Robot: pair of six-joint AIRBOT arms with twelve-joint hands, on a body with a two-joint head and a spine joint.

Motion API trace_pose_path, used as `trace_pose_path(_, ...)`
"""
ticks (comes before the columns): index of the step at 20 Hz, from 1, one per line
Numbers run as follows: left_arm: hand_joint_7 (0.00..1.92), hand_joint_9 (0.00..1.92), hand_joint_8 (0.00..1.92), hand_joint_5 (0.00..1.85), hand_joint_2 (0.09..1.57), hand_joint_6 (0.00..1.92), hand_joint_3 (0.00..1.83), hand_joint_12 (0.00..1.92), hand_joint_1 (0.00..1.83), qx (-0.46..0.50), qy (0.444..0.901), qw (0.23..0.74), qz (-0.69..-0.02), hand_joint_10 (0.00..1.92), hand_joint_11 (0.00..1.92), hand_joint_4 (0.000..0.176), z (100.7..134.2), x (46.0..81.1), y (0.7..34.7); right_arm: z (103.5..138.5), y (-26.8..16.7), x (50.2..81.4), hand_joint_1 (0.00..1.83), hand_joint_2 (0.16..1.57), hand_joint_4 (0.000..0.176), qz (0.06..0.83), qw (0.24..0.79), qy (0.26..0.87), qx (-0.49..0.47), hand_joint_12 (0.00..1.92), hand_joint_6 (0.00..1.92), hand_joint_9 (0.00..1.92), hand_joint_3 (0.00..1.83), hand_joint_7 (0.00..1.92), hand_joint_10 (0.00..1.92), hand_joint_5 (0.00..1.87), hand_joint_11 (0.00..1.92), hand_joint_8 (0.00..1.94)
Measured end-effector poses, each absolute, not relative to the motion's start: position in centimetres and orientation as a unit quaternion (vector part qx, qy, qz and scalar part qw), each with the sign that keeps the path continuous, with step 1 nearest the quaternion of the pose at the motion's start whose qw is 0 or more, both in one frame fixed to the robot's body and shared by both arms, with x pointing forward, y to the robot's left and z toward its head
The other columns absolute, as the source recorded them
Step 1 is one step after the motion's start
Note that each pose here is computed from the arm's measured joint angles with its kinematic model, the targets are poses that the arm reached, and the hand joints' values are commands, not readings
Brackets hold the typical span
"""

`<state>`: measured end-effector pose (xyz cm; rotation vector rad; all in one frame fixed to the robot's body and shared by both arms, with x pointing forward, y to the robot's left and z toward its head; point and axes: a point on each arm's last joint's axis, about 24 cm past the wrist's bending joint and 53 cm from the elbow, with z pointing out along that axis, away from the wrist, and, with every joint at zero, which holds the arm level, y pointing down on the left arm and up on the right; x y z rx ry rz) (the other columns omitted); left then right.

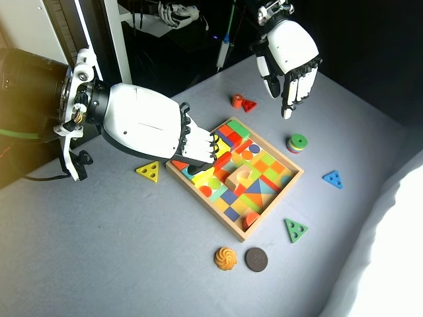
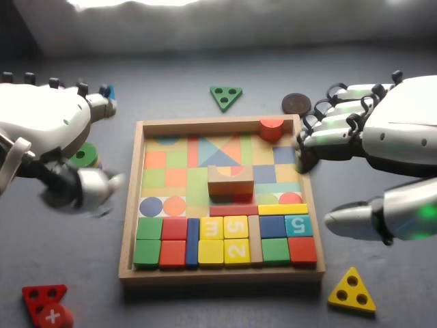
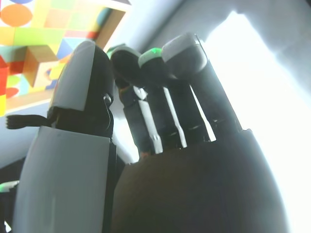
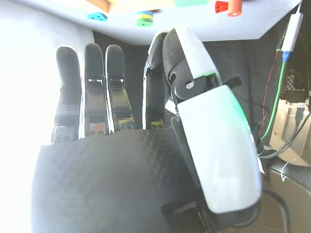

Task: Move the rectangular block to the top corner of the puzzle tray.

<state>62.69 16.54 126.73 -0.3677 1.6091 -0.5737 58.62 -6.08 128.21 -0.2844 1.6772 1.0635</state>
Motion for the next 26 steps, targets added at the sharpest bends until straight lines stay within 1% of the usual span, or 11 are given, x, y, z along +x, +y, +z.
trace_pose_path(3, 0.20, 0.15, 0.00, 0.21, 1.25, 0.00, 0.01, 0.30, 0.00, -0.163, 0.699, 0.651, -0.247, 0.00, 0.00, 0.000, 127.3, 62.8, 16.9, 128.2, -6.1, 58.6, 0.08, 1.25, 0.000, 0.446, 0.538, 0.705, -0.119, 0.61, 0.00, 0.23, 0.01, 0.25, 0.01, 0.25, 0.00, 0.00)
trace_pose_path(4, 0.20, 0.15, 0.00, 0.22, 1.25, 0.00, 0.01, 0.31, 0.00, -0.164, 0.699, 0.651, -0.245, 0.00, 0.00, 0.000, 127.3, 62.8, 17.0, 128.2, -6.1, 58.7, 0.14, 1.24, 0.000, 0.446, 0.538, 0.706, -0.119, 0.71, 0.01, 0.28, 0.00, 0.29, 0.02, 0.28, 0.00, 0.01)
trace_pose_path(5, 0.19, 0.15, 0.00, 0.20, 1.25, 0.00, 0.00, 0.30, 0.00, -0.165, 0.700, 0.650, -0.245, 0.00, 0.00, 0.000, 127.2, 62.8, 17.0, 128.2, -6.1, 58.6, 0.16, 1.23, 0.000, 0.446, 0.538, 0.705, -0.119, 0.66, 0.00, 0.24, 0.00, 0.25, 0.01, 0.27, 0.00, 0.01)
trace_pose_path(9, 0.21, 0.17, 0.01, 0.23, 1.25, 0.01, 0.00, 0.39, 0.09, -0.168, 0.703, 0.647, -0.242, 0.01, 0.00, 0.000, 127.2, 62.8, 17.0, 127.8, -6.3, 58.9, 0.52, 1.15, 0.000, 0.439, 0.535, 0.712, -0.114, 0.63, 0.00, 0.22, 0.00, 0.22, 0.00, 0.23, 0.00, 0.00)
trace_pose_path(13, 0.18, 0.14, 0.00, 0.21, 1.29, 0.00, 0.01, 0.28, 0.01, -0.158, 0.702, 0.655, -0.231, 0.00, 0.00, 0.000, 127.6, 62.9, 17.0, 128.0, -5.7, 58.7, 0.83, 1.02, 0.000, 0.441, 0.538, 0.708, -0.125, 0.68, 0.01, 0.22, 0.00, 0.23, 0.00, 0.24, 0.00, 0.00)
trace_pose_path(14, 0.18, 0.13, 0.00, 0.20, 1.29, 0.00, 0.01, 0.27, 0.00, -0.158, 0.704, 0.654, -0.228, 0.00, 0.00, 0.000, 127.6, 62.9, 17.0, 128.1, -5.2, 58.5, 0.96, 0.96, 0.000, 0.443, 0.540, 0.703, -0.135, 0.82, 0.02, 0.27, 0.00, 0.28, 0.02, 0.30, 0.00, 0.01)
trace_pose_path(15, 0.18, 0.14, 0.00, 0.20, 1.30, 0.00, 0.01, 0.27, 0.00, -0.157, 0.706, 0.652, -0.226, 0.00, 0.00, 0.000, 127.5, 62.9, 17.0, 128.4, -4.7, 58.3, 0.95, 0.97, 0.000, 0.447, 0.541, 0.698, -0.142, 0.84, 0.01, 0.27, 0.00, 0.29, 0.02, 0.30, 0.00, 0.01)
trace_pose_path(18, 0.20, 0.15, 0.00, 0.22, 1.30, 0.01, 0.00, 0.31, 0.00, -0.166, 0.710, 0.649, -0.217, 0.01, 0.00, 0.000, 127.5, 62.8, 17.3, 128.5, -3.9, 58.5, 1.06, 0.96, 0.000, 0.453, 0.541, 0.692, -0.151, 0.66, 0.01, 0.21, 0.00, 0.27, 0.00, 0.35, 0.00, 0.00)
trace_pose_path(24, 0.21, 0.16, 0.00, 0.24, 1.31, 0.00, 0.00, 0.31, 0.00, -0.172, 0.712, 0.651, -0.200, 0.00, 0.00, 0.000, 128.4, 62.6, 17.6, 127.6, -3.4, 62.7, 1.07, 1.01, 0.000, 0.440, 0.543, 0.702, -0.139, 0.85, 0.01, 0.25, 0.01, 0.27, 0.01, 0.31, 0.00, 0.00)
trace_pose_path(25, 0.21, 0.16, 0.00, 0.23, 1.31, 0.00, 0.00, 0.29, 0.00, -0.176, 0.712, 0.651, -0.196, 0.00, 0.00, 0.000, 128.4, 62.4, 17.6, 127.6, -3.1, 63.1, 1.12, 0.99, 0.000, 0.440, 0.543, 0.701, -0.139, 1.19, 0.03, 0.48, 0.00, 0.52, 0.10, 0.49, 0.00, 0.05)
trace_pose_path(26, 0.21, 0.16, 0.00, 0.24, 1.30, 0.00, 0.00, 0.32, 0.00, -0.176, 0.712, 0.651, -0.196, 0.00, 0.00, 0.000, 128.4, 62.1, 17.5, 127.6, -2.9, 63.4, 1.15, 0.98, 0.000, 0.442, 0.544, 0.700, -0.139, 1.46, 0.03, 0.57, 0.00, 0.77, 0.74, 0.55, 0.25, 0.35)
